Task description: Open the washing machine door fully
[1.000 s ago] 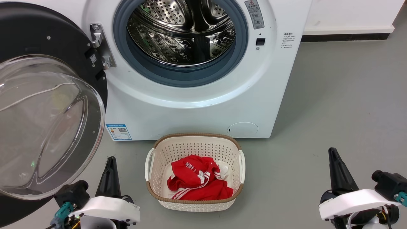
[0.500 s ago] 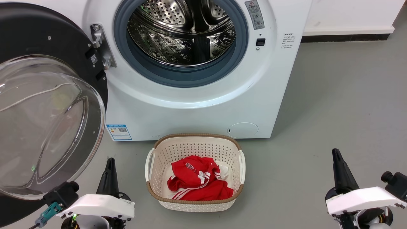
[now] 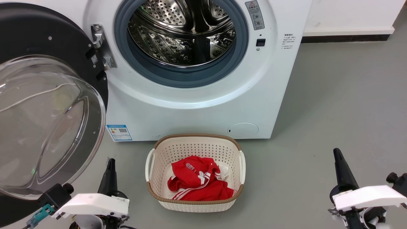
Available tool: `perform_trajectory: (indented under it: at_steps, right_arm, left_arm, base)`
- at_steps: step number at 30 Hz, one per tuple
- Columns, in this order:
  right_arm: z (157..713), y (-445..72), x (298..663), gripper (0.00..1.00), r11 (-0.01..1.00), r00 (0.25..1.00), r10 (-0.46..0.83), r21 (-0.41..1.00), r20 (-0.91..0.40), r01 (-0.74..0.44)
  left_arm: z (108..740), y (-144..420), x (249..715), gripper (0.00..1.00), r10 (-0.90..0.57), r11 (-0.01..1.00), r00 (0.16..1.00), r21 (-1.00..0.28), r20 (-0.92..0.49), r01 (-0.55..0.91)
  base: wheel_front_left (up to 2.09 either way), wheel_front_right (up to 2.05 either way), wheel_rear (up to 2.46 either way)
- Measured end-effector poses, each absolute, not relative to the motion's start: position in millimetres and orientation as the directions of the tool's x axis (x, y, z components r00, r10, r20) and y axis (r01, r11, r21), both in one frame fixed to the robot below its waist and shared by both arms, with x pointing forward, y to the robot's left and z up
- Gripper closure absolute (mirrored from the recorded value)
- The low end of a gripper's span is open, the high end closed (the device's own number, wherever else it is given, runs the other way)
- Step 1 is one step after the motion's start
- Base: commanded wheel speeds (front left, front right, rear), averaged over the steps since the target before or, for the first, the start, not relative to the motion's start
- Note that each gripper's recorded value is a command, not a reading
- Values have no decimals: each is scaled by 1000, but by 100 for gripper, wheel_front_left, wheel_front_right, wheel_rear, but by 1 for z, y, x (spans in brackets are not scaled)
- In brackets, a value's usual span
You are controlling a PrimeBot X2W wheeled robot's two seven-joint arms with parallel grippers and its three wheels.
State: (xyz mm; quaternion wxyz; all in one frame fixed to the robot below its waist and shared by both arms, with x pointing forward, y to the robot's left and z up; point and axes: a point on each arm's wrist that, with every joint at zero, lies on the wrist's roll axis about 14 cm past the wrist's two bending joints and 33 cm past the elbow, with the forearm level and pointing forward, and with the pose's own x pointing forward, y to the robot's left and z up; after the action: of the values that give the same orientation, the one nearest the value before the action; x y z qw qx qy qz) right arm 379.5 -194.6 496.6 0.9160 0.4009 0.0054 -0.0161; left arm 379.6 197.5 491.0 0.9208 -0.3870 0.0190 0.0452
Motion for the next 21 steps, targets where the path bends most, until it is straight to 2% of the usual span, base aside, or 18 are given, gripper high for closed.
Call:
perform_trajectory:
  at_steps: [21]
  right_arm:
    - [496,-198,382,100,478,999,-26,877,-39,47]
  left_arm:
    - [491,198,382,100,44,490,996,-867,-81,-92]
  base:
    - [0,0,0]
